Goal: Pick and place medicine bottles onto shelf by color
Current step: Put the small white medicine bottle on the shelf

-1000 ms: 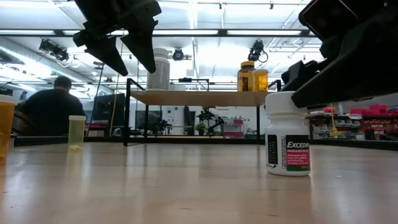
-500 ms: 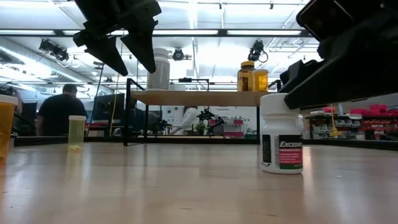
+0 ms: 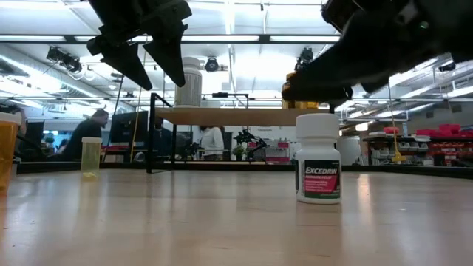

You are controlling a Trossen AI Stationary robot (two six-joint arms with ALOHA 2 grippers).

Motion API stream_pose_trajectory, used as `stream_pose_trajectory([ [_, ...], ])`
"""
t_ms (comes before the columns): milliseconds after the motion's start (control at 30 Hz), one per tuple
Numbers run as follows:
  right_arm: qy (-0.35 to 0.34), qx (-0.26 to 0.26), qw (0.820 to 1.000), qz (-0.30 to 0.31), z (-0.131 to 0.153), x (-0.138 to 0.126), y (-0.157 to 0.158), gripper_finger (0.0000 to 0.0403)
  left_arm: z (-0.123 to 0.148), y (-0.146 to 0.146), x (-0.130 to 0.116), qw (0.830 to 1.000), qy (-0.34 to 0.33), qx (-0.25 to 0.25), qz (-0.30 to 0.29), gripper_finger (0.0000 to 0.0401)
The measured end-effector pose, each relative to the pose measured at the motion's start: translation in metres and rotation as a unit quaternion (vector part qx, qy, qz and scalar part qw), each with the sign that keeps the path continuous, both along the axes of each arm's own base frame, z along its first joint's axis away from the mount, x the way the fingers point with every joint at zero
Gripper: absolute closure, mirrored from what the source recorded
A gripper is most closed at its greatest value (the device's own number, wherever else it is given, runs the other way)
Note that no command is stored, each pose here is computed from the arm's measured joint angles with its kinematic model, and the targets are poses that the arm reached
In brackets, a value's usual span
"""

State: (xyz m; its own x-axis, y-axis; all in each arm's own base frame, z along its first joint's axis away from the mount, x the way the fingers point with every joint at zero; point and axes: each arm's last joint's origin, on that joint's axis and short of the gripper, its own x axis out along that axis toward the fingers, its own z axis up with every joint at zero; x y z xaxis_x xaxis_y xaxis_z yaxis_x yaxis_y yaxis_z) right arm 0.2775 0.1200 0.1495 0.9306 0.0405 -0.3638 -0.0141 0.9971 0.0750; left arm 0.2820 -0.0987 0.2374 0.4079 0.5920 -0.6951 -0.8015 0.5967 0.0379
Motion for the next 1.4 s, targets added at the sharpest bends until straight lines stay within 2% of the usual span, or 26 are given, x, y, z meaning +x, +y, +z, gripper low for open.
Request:
stream_pose_trajectory([
  [100,0.001,0.008,1.0,0.007,0.01,-0.002,-0.006,0.0209,0.0,0.0,0.0,1.0,0.0,0.0,0.0,0.0001],
  [233,0.008,0.041,0.998,0.05,0.016,-0.005,-0.003,0.0209,0.0,0.0,0.0,1.0,0.0,0.0,0.0,0.0001],
  [333,0.027,0.068,0.994,0.084,0.01,-0.007,0.005,0.0201,0.0,0.0,0.0,1.0,0.0,0.0,0.0,0.0001],
  [433,0.055,0.061,0.992,0.092,-0.006,-0.008,0.013,0.0182,0.0,0.0,0.0,1.0,0.0,0.0,0.0,0.0001],
  [600,0.071,0.046,0.994,0.062,-0.028,-0.007,0.02,0.0133,0.0,0.0,0.0,1.0,-0.003,-0.002,0.002,0.0001],
  [867,0.05,0.042,0.997,0.047,-0.035,-0.003,0.022,0.0081,0.0,0.0,0.0,1.0,-0.003,-0.002,0.002,0.0001],
  [1400,0.044,0.033,0.997,0.047,-0.035,-0.002,0.021,0.0106,0.0,0.0,0.0,1.0,-0.004,-0.002,0.002,0.0001],
])
